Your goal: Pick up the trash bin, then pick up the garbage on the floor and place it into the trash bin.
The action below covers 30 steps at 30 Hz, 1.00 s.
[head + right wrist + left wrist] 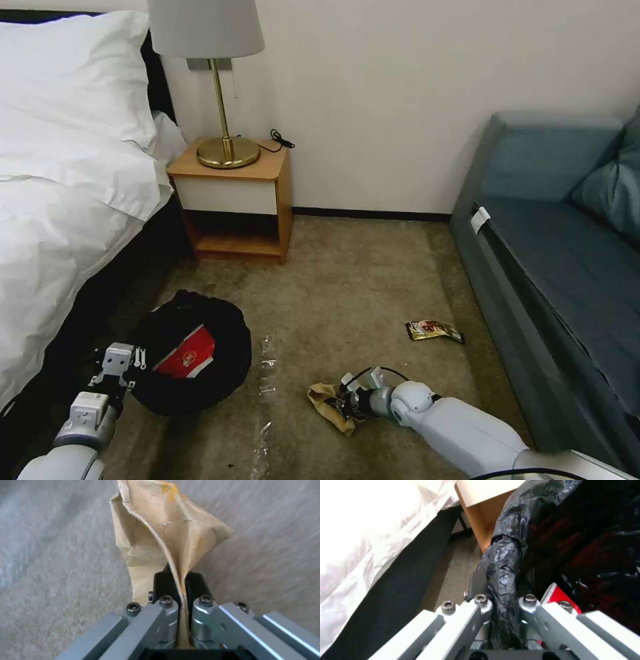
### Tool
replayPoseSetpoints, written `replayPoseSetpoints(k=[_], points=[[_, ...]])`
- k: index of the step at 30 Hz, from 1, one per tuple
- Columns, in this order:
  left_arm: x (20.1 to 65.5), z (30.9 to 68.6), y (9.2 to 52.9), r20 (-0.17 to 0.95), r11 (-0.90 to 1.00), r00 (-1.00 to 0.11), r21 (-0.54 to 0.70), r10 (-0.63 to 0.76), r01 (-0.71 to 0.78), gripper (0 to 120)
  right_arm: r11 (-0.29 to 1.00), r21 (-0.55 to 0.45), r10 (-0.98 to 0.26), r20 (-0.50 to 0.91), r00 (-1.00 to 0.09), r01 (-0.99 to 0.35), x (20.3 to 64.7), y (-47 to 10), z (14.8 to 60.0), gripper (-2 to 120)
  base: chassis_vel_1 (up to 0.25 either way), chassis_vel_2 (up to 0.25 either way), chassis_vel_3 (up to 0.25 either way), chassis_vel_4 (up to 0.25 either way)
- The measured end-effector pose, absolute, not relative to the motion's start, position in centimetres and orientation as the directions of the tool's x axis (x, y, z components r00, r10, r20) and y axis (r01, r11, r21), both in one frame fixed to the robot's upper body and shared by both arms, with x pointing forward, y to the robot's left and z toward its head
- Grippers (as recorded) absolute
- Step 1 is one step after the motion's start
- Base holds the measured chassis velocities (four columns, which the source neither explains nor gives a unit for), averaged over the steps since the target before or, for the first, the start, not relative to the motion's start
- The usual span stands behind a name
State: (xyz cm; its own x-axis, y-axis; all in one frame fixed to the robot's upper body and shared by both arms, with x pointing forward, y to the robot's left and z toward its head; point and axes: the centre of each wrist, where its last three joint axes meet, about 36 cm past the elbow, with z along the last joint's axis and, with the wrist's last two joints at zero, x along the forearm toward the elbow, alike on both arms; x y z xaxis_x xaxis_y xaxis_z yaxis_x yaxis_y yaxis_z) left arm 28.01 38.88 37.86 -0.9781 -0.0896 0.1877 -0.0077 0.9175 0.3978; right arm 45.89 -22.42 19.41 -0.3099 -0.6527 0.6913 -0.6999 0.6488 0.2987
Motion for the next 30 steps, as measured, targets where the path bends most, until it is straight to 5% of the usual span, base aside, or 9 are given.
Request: replayPoseSetpoints(k=[16, 30], points=[[31.6, 36.0, 37.0, 0.205, 0.95, -0.978, 0.311, -0.038, 0.028, 3, 0.586, 0.235, -0.776, 0.439, -0.453, -0.776, 51.0, -21.4, 30.6, 0, 0.0, 0.0, 0.0, 0.0], [36.0, 34.5, 34.3, 0.221, 0.97, -0.975, 0.233, 0.019, 0.072, 3, 0.444, 0.272, -0.893, 0.212, -0.397, -0.854, 52.7, -17.6, 41.7, 0, 0.0, 0.0, 0.0, 0.0]])
